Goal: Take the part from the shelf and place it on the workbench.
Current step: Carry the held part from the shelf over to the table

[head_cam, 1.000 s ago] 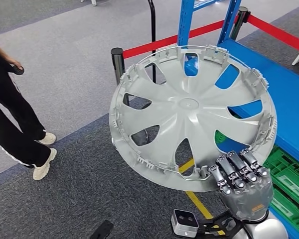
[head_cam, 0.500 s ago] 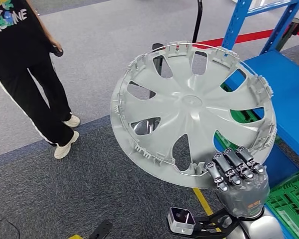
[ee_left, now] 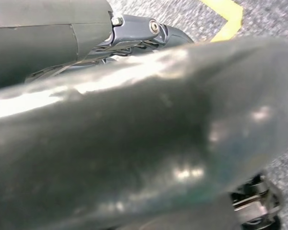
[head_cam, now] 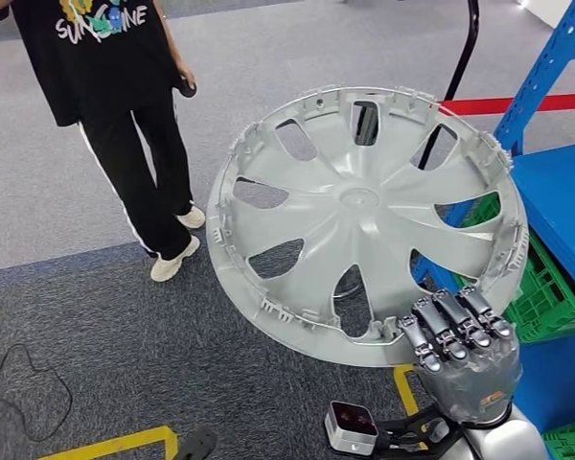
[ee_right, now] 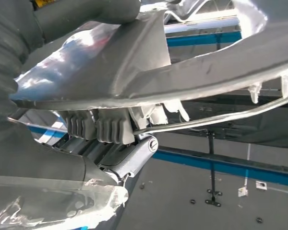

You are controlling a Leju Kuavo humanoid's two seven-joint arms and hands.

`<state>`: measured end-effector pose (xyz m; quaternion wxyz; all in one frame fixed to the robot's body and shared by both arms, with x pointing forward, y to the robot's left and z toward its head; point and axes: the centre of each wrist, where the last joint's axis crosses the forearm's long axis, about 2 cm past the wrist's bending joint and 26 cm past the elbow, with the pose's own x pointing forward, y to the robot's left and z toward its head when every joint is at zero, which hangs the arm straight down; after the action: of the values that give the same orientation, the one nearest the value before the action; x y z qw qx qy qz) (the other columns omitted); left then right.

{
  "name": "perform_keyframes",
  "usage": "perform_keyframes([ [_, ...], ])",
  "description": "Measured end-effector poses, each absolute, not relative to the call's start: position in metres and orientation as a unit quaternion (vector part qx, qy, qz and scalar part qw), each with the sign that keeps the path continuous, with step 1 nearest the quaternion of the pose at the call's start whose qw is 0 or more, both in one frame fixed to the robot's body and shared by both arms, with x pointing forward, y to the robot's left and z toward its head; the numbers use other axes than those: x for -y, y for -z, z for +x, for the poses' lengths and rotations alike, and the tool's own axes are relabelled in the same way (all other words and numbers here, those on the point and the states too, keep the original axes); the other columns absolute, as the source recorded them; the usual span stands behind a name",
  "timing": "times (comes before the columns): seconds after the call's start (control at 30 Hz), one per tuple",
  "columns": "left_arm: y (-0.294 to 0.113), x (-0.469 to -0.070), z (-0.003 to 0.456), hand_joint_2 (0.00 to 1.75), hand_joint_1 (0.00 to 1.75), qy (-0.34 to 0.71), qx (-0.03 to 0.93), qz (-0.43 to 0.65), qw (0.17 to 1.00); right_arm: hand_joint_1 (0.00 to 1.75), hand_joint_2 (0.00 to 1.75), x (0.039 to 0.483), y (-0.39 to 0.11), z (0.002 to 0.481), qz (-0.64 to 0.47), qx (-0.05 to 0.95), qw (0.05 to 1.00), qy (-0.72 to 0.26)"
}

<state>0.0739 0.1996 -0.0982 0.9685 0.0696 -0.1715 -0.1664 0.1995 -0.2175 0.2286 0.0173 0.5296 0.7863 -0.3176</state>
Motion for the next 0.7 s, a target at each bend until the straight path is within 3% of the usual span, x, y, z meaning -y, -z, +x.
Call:
perform_keyframes([
  [0.7, 0.0972, -0.1984, 0.0785, 0.00, 0.00, 0.174, 0.173, 0.060, 0.968, 1.75, 1.75, 0.2184, -0.2288, 0.2013, 0.530, -0.785, 0.023, 0.322],
])
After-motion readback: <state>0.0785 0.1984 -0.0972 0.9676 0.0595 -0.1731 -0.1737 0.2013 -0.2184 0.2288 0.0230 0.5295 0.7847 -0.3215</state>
